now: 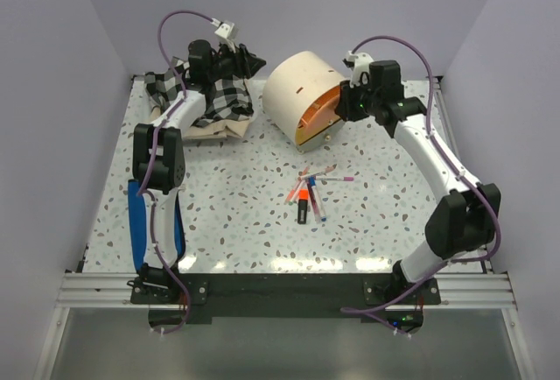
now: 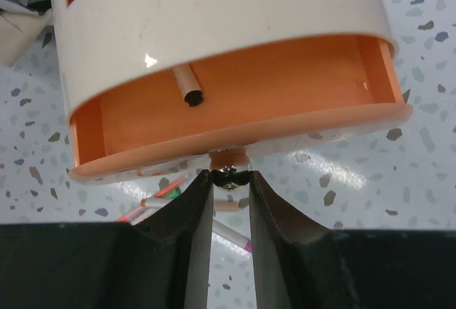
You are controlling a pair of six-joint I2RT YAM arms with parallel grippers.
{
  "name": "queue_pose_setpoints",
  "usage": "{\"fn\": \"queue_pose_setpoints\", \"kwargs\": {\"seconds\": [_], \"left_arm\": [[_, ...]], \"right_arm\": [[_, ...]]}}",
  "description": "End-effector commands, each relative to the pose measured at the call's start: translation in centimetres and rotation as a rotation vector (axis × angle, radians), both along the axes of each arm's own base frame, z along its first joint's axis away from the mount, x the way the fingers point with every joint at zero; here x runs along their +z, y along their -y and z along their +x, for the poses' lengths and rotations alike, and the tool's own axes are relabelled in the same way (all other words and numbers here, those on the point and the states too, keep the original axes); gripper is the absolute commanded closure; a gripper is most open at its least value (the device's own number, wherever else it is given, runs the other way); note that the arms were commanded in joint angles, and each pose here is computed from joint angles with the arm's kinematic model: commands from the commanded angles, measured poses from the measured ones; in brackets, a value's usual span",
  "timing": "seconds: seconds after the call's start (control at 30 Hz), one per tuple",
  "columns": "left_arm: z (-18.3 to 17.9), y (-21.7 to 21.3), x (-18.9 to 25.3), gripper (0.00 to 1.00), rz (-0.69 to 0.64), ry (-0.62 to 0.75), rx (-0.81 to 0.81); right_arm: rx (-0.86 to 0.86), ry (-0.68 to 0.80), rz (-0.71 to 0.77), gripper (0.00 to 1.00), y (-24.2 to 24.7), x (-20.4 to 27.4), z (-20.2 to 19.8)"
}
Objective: Sort the stationery into containers
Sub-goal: Open the drawer in the storage box, then pick up the pen from the center of the board.
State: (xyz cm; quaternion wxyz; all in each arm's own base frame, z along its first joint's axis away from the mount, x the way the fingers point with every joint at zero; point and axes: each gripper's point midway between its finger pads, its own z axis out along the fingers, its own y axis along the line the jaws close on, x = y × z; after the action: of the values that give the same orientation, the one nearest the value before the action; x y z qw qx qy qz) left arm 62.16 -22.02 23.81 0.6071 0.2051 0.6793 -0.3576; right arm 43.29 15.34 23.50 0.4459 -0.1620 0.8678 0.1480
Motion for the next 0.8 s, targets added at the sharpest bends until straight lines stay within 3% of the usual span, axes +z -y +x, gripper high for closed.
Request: {"fn": "queue_pose_setpoints", "kwargs": {"seconds": [0.0,0.5,0.6,0.77], "left_arm": [[-0.2,0.0,4.0,0.46,-0.024,0.093,-0.005],[-0.4,-0.1,4.5,0.45,-0.01,0.107,0.002],[-0.4,-0.4,4.9,0.45,-0.008,0.114,0.005],[-0.1,-0.9,5.3,0.44,0.002,0.132,0.023]], "right_arm": [[-0.012,0.025,-0.035,1.0,1.8,2.3,-3.4],[-0.025,-0.017,-0.069,1.0,3.6,1.3,-6.3],[-0.007,-0.017,-0.076,0.94,3.5,1.4,-6.5],[0.004,-0.026,-0.061,0.67,3.2,1.2,-6.9]]}}
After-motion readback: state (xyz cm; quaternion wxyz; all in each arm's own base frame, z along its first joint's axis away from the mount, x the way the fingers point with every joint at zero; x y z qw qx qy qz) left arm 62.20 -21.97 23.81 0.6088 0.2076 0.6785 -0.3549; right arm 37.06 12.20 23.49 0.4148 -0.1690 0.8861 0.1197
